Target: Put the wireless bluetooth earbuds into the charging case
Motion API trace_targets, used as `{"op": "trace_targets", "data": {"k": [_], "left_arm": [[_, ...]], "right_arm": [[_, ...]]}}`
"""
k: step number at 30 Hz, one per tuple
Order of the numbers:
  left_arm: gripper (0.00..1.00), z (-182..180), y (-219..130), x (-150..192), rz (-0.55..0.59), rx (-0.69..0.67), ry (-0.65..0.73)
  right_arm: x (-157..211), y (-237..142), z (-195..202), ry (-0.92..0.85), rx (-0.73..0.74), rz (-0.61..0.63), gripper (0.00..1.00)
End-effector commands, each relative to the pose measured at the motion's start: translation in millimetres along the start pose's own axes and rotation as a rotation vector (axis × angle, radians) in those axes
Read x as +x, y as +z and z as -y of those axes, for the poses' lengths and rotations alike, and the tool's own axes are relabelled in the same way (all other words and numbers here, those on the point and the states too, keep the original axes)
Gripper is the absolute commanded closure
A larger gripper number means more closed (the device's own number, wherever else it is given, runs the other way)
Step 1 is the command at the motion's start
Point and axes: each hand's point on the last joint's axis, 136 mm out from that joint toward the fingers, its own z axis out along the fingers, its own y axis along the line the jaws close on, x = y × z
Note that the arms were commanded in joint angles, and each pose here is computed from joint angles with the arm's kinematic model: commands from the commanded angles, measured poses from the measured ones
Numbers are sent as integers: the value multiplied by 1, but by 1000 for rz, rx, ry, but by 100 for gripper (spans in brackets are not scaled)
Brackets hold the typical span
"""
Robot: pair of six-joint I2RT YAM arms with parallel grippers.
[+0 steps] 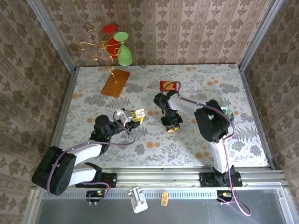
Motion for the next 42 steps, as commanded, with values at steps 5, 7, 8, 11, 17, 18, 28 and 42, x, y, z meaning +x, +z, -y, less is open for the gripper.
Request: {"op": "trace_targets", "data": {"k": [5, 7, 8, 11, 17, 18, 28, 42], "left_arm": [[90, 0, 6, -22, 83, 26, 6], [91, 0, 7, -24, 95, 31, -3], [91, 0, 8, -25, 100, 33, -2], [91, 0, 8, -26, 108, 35, -11], [91, -1, 13, -21, 96, 41, -37], [91, -2, 14, -21, 99, 40, -40], [91, -1, 29, -22, 112, 58, -67], [91, 0, 35, -25, 118, 78, -75]], "right_arm": [[-9, -51, -3, 2, -94, 214, 74], [-10, -57, -4, -1, -115, 247, 74], [-10, -58, -4, -2, -118, 251, 74], [-10, -61, -7, -10, -133, 259, 74], [-14, -94, -13, -34, -211, 398, 74], [-15, -99, -14, -39, -227, 428, 74], [-15, -176, -34, -143, -399, 800, 74], [-7, -259, -86, -304, -568, 1094, 77]]}}
